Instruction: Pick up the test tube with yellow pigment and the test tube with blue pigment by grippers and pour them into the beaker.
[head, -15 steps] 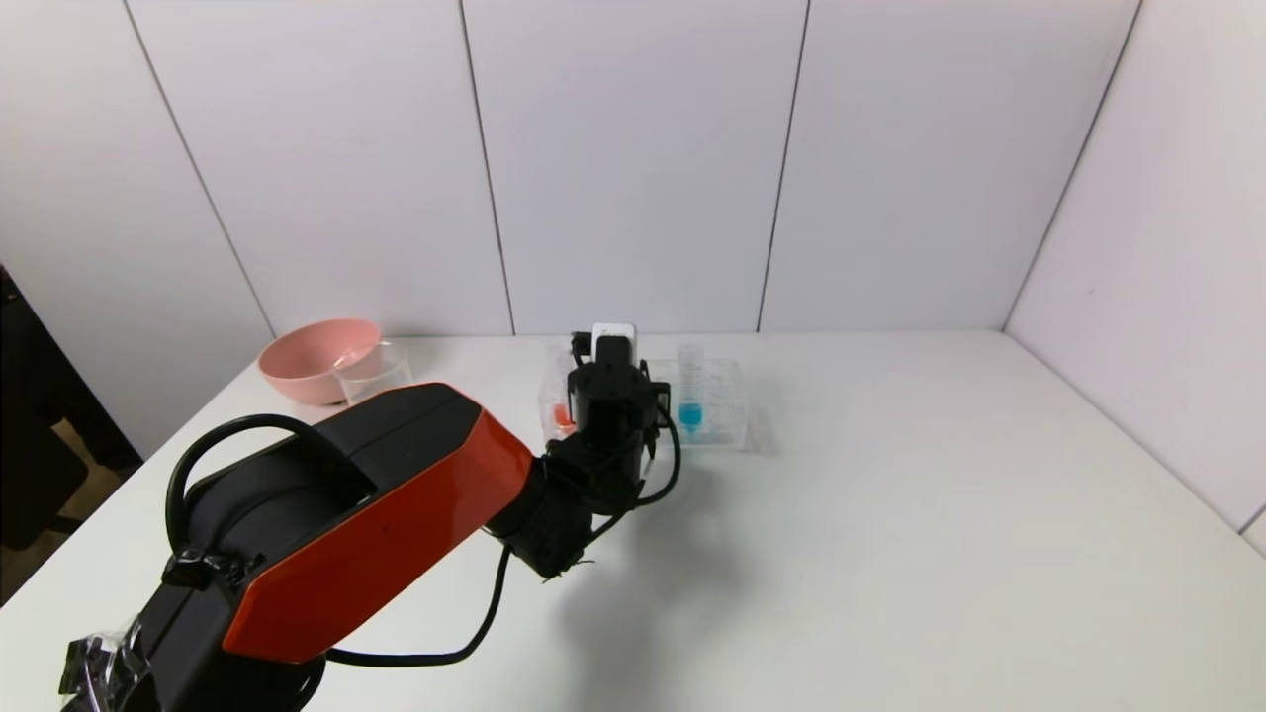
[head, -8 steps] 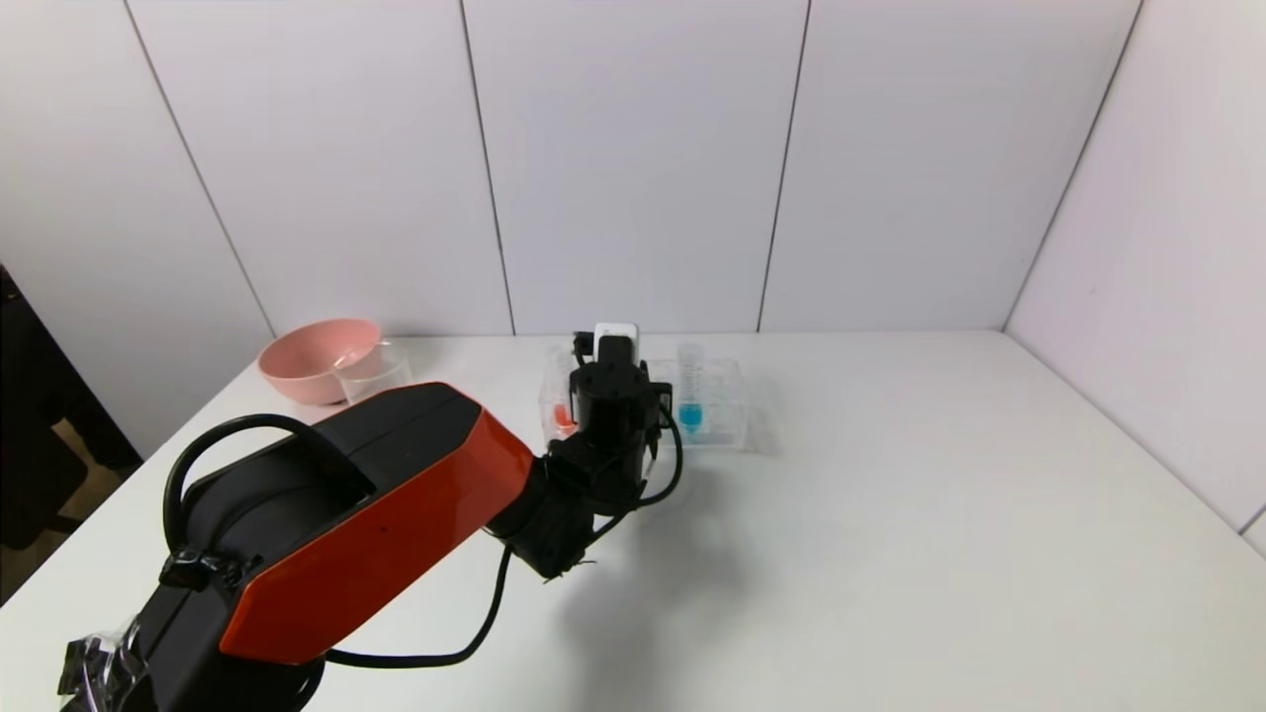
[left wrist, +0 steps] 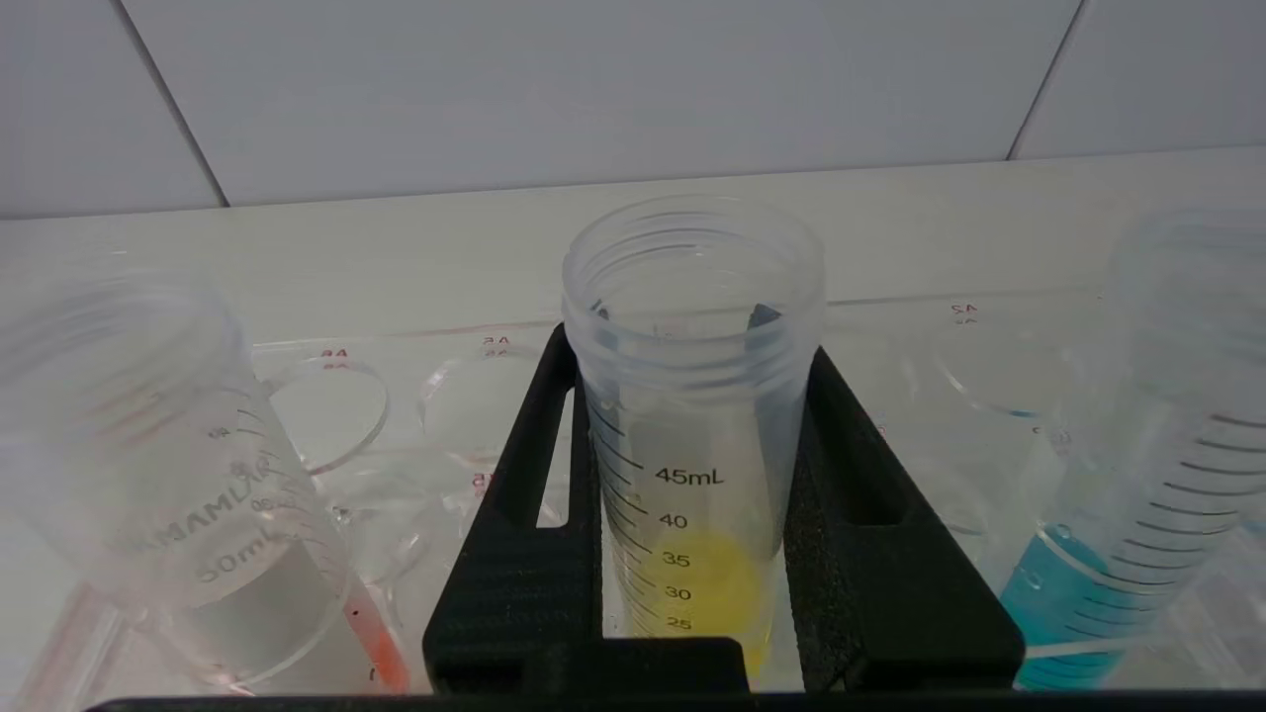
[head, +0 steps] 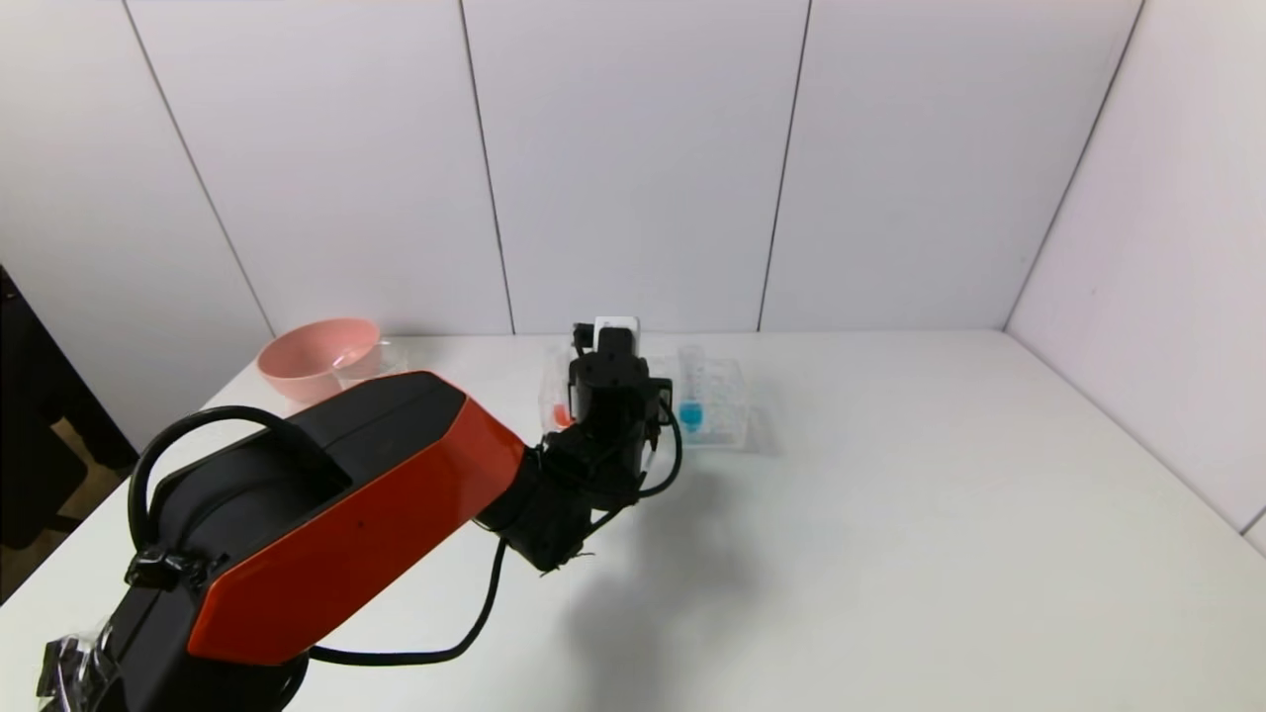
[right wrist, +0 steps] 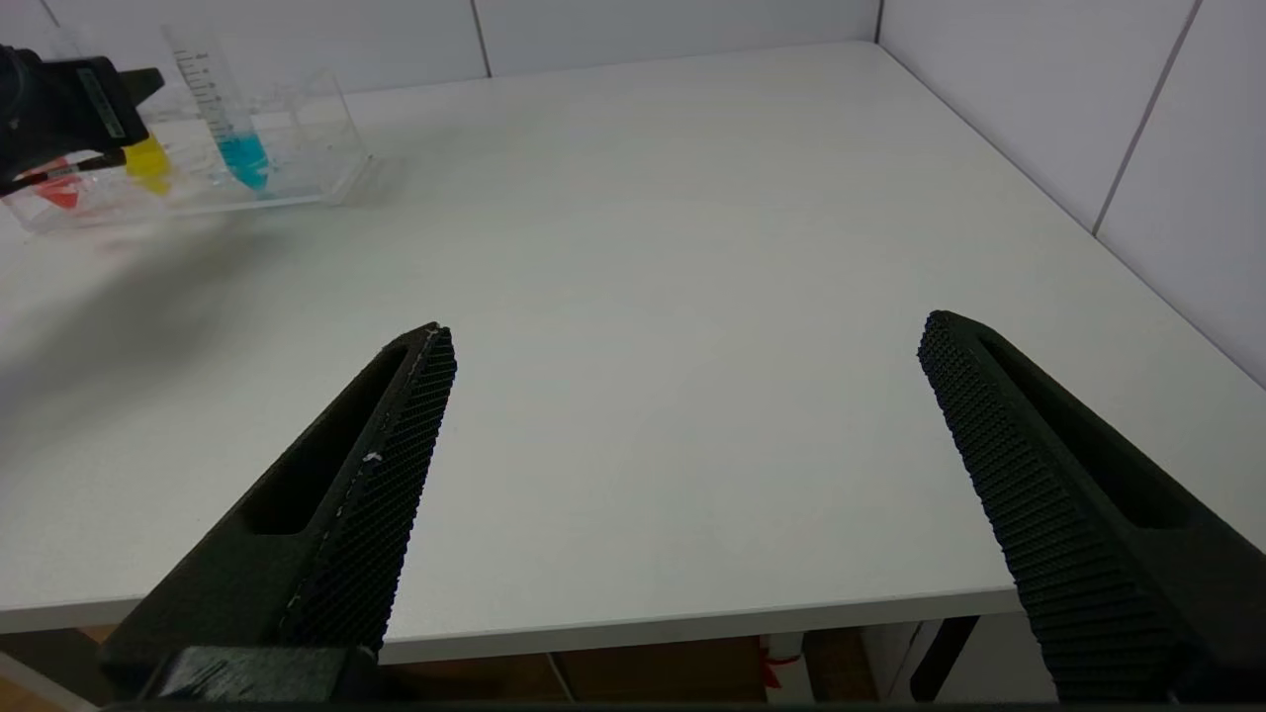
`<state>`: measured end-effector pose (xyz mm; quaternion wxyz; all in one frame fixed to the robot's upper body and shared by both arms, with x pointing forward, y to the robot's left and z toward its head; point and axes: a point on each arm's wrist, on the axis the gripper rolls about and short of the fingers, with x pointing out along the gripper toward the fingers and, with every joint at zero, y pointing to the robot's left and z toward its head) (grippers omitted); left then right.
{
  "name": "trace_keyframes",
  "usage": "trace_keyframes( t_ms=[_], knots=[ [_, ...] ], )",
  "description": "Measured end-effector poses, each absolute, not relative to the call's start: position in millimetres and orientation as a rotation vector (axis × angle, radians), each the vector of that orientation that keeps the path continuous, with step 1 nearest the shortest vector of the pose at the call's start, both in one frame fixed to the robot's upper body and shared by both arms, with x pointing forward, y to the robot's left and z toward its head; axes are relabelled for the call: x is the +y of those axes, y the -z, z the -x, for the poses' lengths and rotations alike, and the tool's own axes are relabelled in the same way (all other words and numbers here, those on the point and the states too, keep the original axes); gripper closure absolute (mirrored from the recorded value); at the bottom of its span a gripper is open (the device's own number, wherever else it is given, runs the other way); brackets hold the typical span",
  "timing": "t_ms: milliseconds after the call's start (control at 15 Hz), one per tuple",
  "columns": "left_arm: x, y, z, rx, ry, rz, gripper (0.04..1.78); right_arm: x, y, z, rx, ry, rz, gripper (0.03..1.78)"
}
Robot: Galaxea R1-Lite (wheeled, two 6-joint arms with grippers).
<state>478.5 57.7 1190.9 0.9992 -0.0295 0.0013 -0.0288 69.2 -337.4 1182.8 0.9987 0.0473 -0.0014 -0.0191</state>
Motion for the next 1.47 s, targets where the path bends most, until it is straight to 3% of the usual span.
trace_keyframes(
  t_ms=[1000, 1467],
  knots=[
    [54, -1285, -436, -0.041, 0.111, 0.091, 1.3, -337, -1183, -69, -0.003, 0.038, -0.094, 0.1],
    [82, -1328, -422, -0.032, 0.092, 0.083, 1.3, -337, -1183, -69, -0.003, 0.038, -0.095, 0.1]
  ],
)
